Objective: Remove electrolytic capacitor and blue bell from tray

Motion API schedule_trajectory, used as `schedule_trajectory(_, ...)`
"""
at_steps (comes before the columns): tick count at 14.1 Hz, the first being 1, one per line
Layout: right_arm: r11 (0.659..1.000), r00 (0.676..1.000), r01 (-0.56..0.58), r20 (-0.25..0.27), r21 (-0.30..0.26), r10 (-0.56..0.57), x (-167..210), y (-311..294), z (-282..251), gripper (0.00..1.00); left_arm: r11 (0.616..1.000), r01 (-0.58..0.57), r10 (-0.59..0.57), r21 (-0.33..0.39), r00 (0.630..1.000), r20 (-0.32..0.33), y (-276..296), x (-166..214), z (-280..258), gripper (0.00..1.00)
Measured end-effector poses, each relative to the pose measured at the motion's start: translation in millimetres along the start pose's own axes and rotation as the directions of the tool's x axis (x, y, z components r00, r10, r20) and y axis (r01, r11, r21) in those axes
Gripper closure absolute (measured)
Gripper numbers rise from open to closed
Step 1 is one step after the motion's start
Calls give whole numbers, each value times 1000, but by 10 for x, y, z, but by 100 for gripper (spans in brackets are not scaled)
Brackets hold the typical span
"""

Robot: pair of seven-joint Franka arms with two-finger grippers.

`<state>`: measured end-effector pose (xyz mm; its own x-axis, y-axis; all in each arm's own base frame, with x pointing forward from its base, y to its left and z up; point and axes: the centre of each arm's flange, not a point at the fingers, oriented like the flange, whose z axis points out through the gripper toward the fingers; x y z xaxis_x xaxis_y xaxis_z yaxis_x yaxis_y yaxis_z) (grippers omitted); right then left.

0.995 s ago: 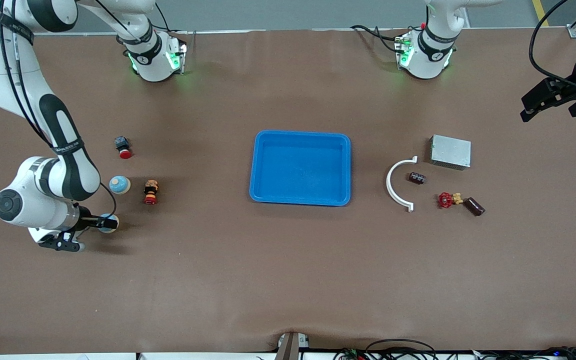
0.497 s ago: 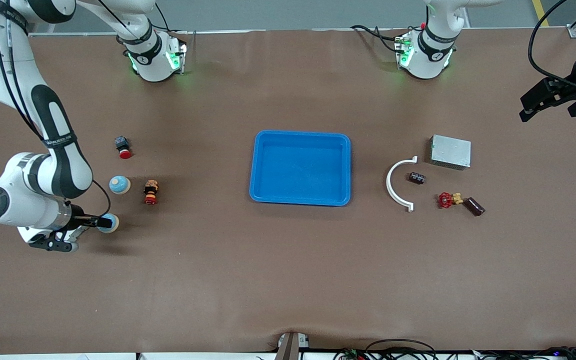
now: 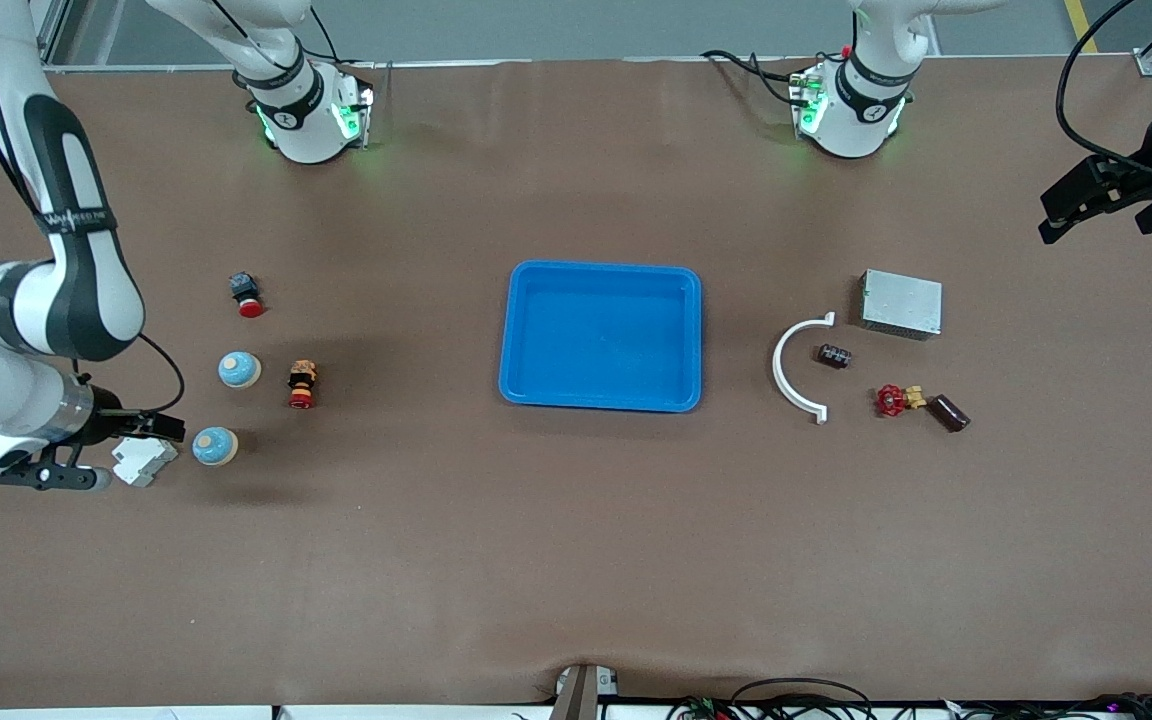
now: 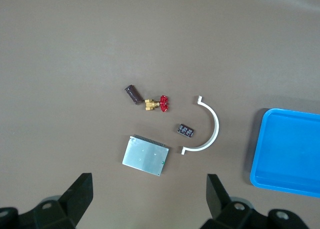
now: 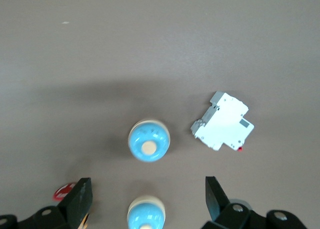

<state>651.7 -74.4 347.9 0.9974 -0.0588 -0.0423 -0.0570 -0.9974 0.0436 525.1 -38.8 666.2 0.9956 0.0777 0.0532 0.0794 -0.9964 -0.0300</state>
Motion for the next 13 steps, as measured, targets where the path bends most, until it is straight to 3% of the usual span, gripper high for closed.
schedule_trajectory(7,999,999,49,17,-17,-49,-330,-470,-1200,0,1000,6,-6,1,1000,4,-32,-5,-4,0)
schedule_trajectory(13,999,999,40,-15,-25,-40,-637,-922,-1890,0,1000,4,-4,1,1000,4,-20,-8,-6,0)
